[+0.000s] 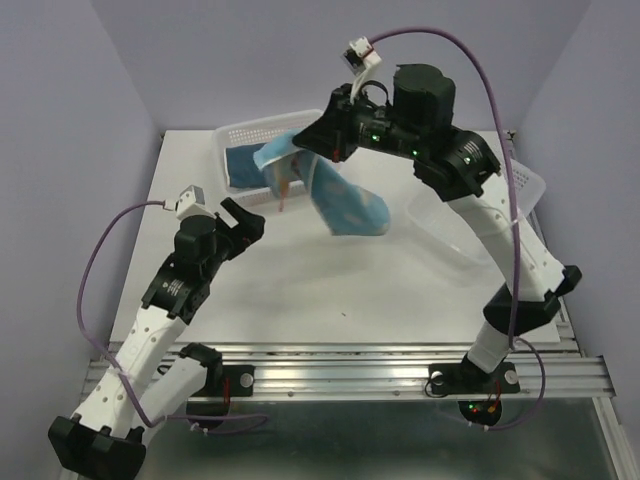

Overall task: Fold and stack the towels
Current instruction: Move the towel to the center of the board

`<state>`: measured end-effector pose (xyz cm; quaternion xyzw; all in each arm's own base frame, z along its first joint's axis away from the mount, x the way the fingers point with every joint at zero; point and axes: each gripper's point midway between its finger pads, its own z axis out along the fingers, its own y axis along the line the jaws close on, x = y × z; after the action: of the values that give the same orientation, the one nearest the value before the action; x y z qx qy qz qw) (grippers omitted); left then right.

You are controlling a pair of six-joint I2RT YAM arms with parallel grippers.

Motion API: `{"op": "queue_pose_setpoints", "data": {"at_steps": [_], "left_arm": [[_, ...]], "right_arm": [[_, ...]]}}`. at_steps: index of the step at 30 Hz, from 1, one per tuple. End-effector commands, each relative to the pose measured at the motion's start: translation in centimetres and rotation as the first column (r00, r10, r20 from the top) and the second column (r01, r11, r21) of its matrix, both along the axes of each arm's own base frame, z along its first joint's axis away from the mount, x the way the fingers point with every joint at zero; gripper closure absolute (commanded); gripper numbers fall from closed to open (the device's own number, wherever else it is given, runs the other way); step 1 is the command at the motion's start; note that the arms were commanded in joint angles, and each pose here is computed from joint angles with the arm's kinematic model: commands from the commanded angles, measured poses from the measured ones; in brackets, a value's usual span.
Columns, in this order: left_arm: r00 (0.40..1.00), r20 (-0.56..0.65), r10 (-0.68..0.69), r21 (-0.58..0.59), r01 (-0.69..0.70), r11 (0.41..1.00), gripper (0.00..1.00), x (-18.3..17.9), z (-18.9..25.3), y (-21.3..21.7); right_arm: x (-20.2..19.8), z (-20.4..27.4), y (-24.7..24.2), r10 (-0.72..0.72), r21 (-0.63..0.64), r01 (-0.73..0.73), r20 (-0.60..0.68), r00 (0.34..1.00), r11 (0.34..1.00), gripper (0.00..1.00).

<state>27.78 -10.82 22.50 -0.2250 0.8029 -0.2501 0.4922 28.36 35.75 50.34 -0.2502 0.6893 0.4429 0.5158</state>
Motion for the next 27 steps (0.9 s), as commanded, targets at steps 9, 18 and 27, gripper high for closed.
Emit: {"op": "queue_pose_setpoints", "data": {"at_steps": [9,18,27], "left_arm": [[0.962,-0.005,0.274,-0.060,-0.273,0.960,0.01,-4.9,1.2,5.7],[0.975,-0.088,0.203,-0.014,-0.205,0.979,0.01,-4.6,-2.0,4.3],[0.963,-0.238,0.124,0.040,-0.118,0.992,0.01,-2.3,-7.8,1.9]], "right_arm": [[3.1,-4.7,-3.5,-0.310,0.007,0.310,-0.047,0.950,0.951,0.97],[0.8,-32.3,-18.0,-0.709,-0.376,0.601,-0.359,0.607,0.706,0.61],[-0.5,-29.0,-11.8,-0.458,-0.314,0.364,-0.315,0.832,0.877,0.00]]}}
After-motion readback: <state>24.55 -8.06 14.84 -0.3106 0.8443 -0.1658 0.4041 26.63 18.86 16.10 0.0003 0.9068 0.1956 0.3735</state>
